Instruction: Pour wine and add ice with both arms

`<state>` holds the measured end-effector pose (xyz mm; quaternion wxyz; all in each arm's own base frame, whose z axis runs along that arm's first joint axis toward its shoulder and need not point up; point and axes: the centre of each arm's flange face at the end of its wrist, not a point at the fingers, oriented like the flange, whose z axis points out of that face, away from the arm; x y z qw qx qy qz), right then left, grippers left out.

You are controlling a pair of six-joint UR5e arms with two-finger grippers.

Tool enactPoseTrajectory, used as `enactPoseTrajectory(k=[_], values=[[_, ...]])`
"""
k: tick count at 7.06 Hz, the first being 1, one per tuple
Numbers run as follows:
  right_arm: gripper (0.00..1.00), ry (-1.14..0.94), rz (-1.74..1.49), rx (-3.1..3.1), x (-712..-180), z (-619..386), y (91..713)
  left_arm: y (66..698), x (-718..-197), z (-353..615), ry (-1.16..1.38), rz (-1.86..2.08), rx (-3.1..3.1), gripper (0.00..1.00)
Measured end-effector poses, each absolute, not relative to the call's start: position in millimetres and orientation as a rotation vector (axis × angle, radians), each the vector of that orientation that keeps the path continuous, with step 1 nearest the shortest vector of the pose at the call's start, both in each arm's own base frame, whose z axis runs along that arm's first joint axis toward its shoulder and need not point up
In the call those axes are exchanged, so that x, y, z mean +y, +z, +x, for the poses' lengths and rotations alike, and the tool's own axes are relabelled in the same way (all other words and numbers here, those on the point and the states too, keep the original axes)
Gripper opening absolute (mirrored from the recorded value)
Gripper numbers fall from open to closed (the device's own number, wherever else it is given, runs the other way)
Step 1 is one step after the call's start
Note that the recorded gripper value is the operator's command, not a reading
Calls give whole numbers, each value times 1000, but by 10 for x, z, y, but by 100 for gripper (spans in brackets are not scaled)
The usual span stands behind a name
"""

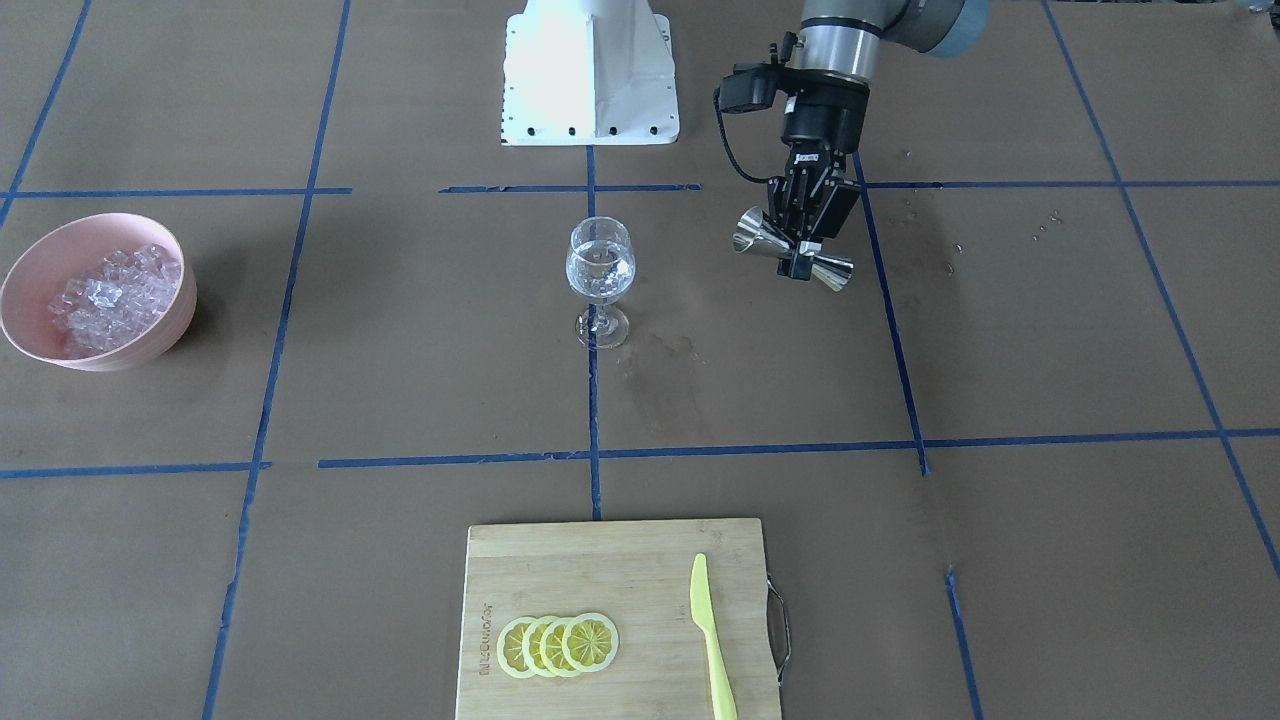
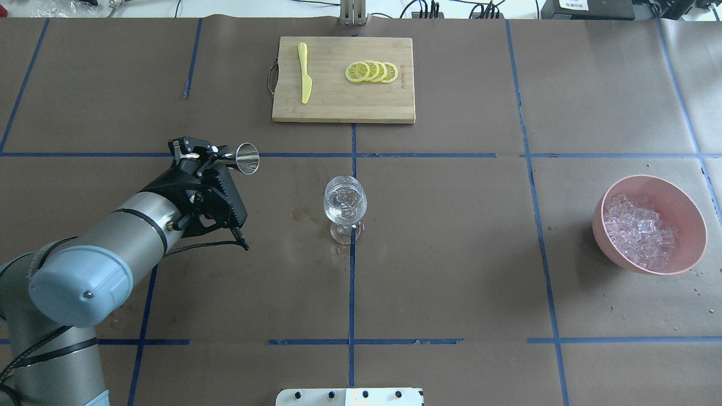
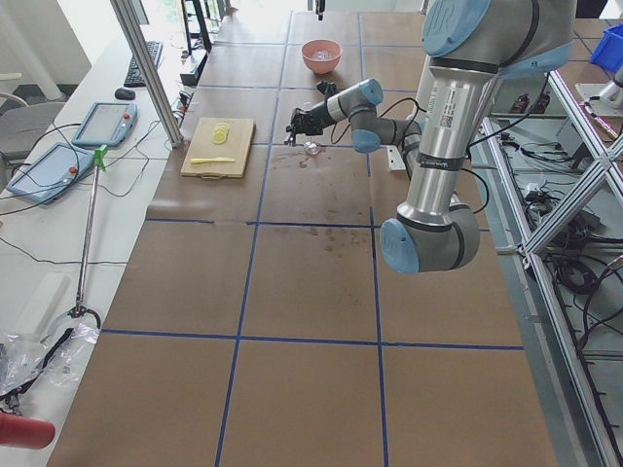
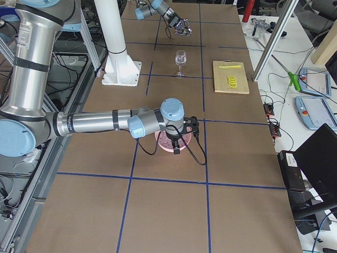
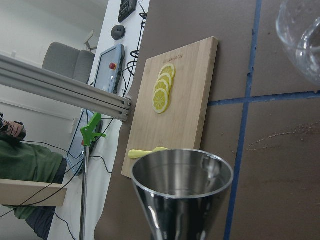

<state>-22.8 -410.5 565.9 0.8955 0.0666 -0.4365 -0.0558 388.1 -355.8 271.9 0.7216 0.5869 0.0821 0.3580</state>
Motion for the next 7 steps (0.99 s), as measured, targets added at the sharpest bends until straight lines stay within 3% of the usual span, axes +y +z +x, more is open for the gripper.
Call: enactPoseTrajectory(k=[7], values=[[100,-115,135,-904,-4088,-225,5674,5309,-3196,2771,170,1221,509,0]])
